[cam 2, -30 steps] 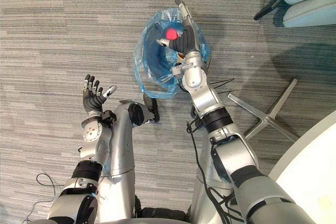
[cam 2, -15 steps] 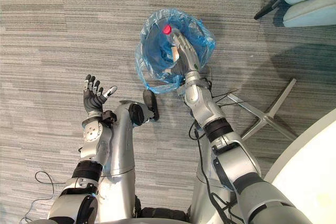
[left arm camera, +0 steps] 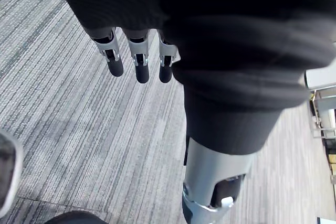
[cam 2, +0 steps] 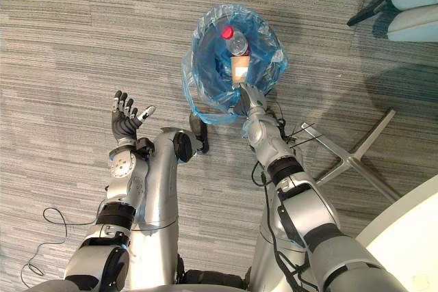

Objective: Gather rubbish on tea table into small bin, then transfer packed bag to large trash can.

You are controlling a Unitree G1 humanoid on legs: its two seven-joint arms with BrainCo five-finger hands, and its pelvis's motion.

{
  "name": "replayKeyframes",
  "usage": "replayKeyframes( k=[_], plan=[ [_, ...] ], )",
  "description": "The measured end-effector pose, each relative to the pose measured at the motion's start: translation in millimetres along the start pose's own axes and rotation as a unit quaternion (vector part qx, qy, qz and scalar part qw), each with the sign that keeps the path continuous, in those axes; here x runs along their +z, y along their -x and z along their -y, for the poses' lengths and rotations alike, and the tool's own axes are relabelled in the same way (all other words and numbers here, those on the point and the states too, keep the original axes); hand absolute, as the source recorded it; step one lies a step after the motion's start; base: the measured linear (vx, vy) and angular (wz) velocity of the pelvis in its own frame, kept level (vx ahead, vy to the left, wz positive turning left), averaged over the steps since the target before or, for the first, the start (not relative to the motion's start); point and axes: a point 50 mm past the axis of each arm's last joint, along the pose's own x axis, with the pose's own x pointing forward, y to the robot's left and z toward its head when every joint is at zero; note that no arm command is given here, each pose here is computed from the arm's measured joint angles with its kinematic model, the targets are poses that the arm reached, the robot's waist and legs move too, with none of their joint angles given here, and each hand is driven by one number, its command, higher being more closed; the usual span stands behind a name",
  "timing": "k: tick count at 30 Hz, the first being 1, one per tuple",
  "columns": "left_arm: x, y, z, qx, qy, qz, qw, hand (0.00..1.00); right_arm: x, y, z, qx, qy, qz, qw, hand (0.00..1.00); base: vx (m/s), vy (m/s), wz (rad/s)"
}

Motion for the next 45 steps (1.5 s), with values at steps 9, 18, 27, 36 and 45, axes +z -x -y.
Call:
replayKeyframes(
  k=[9, 18, 27, 36, 45],
  plan=[
    [-10.2, 4.6, -2.0, -0.002, -0.023, -0.022, 0.999, 0.00, 20.1, 7.3, 11.0, -0.045, -0.077, 0.042, 0.995, 1.00, -0.04, 0.017, 0.01],
    [-51.2, 44.3, -28.2, 0.002, -0.094, -0.105, 0.990, 0.00, 31.4, 58.2, -24.5, -0.033, -0.235, 0.054, 0.970, 1.00, -0.01, -0.030, 0.01],
    [-83.1, 100.4, -68.4, -0.034, -0.191, -0.189, 0.963, 0.00, 36.2, 121.2, -77.1, 0.058, -0.393, 0.020, 0.917, 1.00, 0.11, -0.006, -0.09],
    [-100.1, 143.7, -92.6, -0.059, -0.239, -0.253, 0.936, 0.00, 33.1, 135.3, -88.7, 0.117, -0.437, 0.022, 0.892, 1.00, 0.13, 0.057, -0.25],
    [-73.8, 134.5, -67.4, -0.106, -0.232, -0.176, 0.951, 0.00, 44.9, 120.8, -72.3, 0.114, -0.438, 0.072, 0.889, 1.00, -0.10, 0.104, -0.46]
  ],
)
